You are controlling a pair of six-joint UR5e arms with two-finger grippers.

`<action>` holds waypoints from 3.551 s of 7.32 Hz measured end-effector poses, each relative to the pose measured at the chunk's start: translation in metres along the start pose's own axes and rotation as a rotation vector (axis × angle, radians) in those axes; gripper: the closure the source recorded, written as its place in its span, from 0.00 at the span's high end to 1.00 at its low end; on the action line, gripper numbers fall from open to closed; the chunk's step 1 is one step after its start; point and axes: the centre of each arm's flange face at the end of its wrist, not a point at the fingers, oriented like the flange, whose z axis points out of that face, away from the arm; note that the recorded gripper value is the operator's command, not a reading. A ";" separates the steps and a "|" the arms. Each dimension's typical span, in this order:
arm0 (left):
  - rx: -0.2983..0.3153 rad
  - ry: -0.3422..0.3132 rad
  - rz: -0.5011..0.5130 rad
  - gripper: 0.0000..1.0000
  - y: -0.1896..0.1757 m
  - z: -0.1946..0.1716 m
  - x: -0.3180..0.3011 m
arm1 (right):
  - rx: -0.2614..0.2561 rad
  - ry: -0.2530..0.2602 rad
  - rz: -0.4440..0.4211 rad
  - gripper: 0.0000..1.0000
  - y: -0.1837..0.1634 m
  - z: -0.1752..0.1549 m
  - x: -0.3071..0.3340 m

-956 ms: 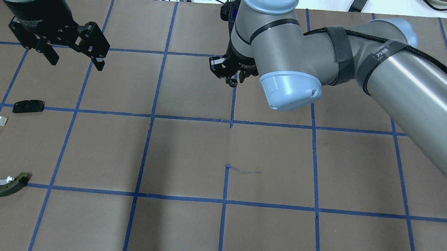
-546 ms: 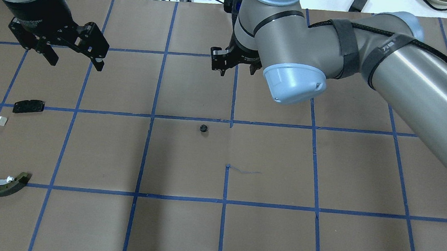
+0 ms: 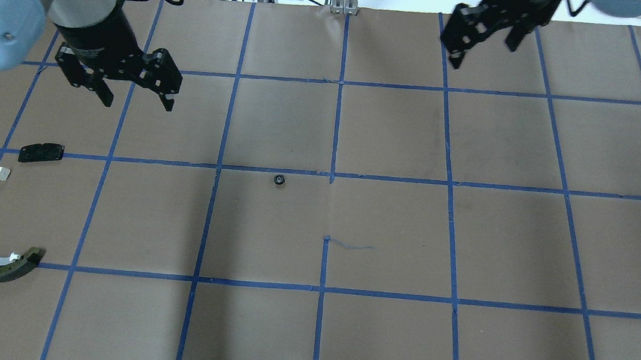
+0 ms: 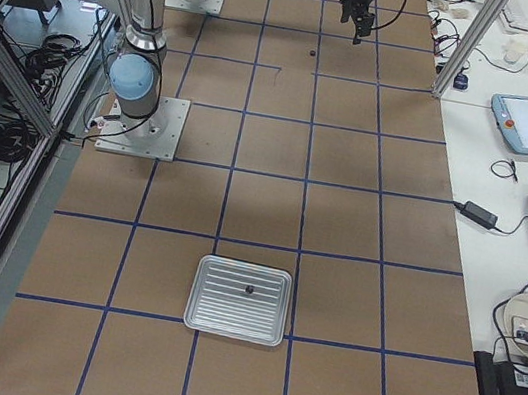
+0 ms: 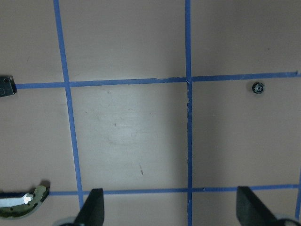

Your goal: Place bearing gear from tray to pile

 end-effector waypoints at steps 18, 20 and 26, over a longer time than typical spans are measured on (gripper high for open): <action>-0.088 0.026 -0.032 0.00 -0.040 0.255 0.161 | -0.079 0.048 0.094 0.84 0.427 0.298 0.472; -0.082 0.023 -0.031 0.00 -0.042 0.253 0.160 | -0.074 0.039 0.100 0.77 0.427 0.307 0.473; -0.053 0.032 -0.094 0.00 -0.099 0.157 0.022 | -0.078 0.017 0.097 0.46 0.427 0.315 0.469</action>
